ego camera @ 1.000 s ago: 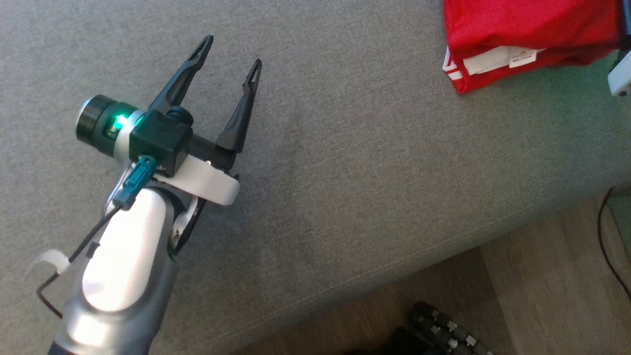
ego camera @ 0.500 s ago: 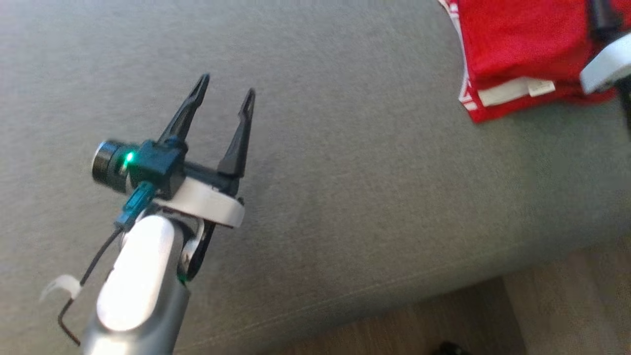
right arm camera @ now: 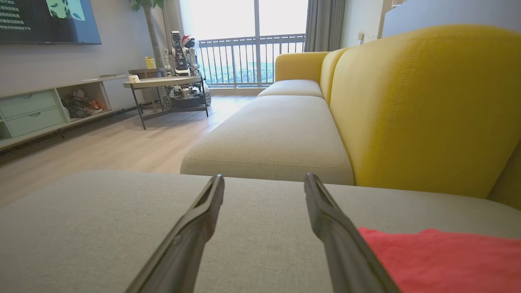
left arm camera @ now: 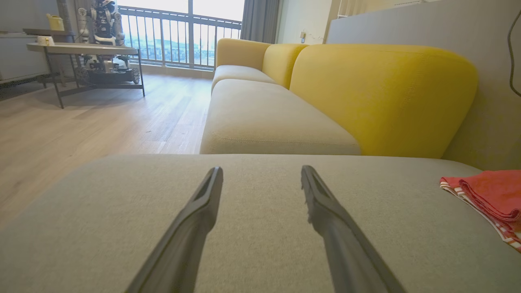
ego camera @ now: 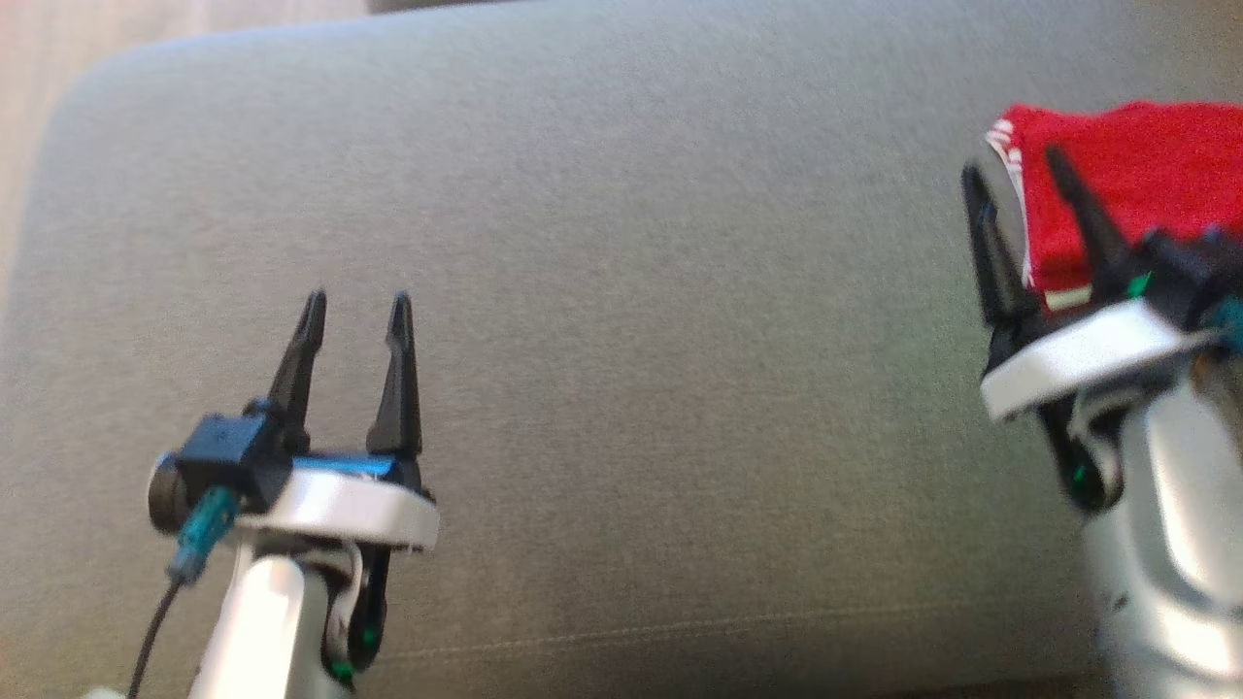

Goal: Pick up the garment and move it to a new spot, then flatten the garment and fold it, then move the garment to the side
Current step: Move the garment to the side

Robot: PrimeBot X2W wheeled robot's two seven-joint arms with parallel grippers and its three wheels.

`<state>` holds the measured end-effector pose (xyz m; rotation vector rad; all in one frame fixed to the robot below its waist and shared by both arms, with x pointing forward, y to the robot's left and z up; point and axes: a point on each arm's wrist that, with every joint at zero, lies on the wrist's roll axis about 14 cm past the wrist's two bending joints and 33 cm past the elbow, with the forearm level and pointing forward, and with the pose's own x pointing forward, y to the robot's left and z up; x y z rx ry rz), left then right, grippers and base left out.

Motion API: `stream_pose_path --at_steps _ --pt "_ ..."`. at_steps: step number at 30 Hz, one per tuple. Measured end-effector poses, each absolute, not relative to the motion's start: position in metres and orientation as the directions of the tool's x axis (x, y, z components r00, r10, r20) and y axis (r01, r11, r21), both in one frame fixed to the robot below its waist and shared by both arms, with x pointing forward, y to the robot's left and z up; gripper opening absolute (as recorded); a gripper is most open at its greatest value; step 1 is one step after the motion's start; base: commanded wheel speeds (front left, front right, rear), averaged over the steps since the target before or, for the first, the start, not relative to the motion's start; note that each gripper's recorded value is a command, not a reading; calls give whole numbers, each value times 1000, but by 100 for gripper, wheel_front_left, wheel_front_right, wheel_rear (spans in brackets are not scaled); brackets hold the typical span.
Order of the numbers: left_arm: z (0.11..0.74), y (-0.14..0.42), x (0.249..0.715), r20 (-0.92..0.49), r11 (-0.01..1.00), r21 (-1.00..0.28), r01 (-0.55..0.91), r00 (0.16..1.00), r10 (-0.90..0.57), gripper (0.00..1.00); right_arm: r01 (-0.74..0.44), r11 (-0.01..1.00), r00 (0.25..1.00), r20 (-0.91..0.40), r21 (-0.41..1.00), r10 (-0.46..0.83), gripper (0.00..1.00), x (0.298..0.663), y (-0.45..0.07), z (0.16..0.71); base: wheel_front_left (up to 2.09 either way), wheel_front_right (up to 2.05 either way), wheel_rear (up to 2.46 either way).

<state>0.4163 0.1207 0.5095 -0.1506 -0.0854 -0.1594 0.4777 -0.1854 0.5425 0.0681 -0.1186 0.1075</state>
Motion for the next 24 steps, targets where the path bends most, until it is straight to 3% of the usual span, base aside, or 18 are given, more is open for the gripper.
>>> stream_pose_path --at_steps 4,13,24 --pt "508 137 393 86 981 -150 120 990 -108 100 -100 986 990 112 133 86 100 457 -173 529 0 0 0" --pt "508 164 363 83 988 -149 42 996 -30 100 -102 988 993 73 116 94 100 420 -165 507 0 0 0" --pt "515 174 358 102 984 -180 9 995 10 100 -117 985 987 128 124 101 100 413 -162 524 0 0 0"
